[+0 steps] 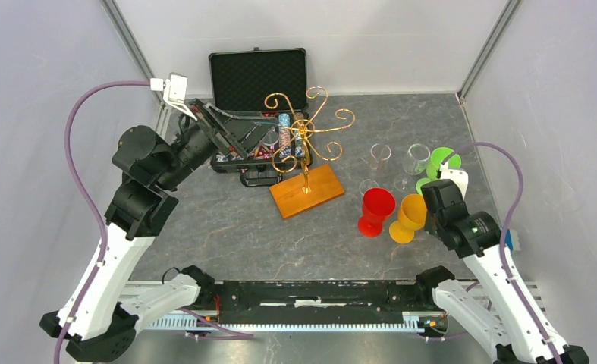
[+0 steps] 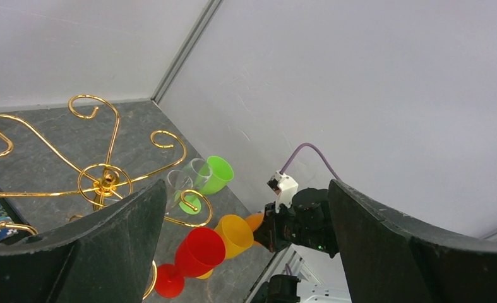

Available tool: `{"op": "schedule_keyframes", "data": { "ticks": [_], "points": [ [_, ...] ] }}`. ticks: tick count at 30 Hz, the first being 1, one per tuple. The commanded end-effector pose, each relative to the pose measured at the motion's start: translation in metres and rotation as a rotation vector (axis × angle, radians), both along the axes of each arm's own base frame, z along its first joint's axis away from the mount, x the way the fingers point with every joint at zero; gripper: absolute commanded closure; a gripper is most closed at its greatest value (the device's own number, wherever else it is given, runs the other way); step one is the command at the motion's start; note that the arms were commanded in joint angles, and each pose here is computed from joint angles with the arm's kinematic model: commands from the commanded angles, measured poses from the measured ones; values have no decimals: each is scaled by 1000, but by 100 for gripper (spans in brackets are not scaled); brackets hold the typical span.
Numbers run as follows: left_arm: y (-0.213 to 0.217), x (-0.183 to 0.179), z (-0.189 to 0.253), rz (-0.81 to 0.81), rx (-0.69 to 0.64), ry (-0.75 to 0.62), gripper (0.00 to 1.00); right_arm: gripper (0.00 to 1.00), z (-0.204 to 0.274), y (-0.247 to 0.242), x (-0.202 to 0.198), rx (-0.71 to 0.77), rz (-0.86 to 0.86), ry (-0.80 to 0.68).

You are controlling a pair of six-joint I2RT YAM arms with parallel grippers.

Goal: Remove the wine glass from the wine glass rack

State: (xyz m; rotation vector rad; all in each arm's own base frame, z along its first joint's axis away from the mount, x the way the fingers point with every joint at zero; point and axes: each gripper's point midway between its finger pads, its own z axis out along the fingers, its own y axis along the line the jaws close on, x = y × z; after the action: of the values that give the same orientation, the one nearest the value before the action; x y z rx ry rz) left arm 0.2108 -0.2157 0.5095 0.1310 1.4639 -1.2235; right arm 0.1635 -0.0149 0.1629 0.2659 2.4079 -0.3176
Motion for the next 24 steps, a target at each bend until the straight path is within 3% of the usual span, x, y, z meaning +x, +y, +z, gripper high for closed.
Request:
{"op": "schedule_keyframes", "data": {
  "ticks": [1,11,24],
  "points": [
    [4,4,2,33,28,-46,0,95,-10,9,9,46,5,-23],
    [4,6,-1,40,37,-42,0,88,-24,4,15,-22,32,38],
    [6,5,1,47,34,-50,0,89,8,-2,24,-44,110,58]
  ]
}}
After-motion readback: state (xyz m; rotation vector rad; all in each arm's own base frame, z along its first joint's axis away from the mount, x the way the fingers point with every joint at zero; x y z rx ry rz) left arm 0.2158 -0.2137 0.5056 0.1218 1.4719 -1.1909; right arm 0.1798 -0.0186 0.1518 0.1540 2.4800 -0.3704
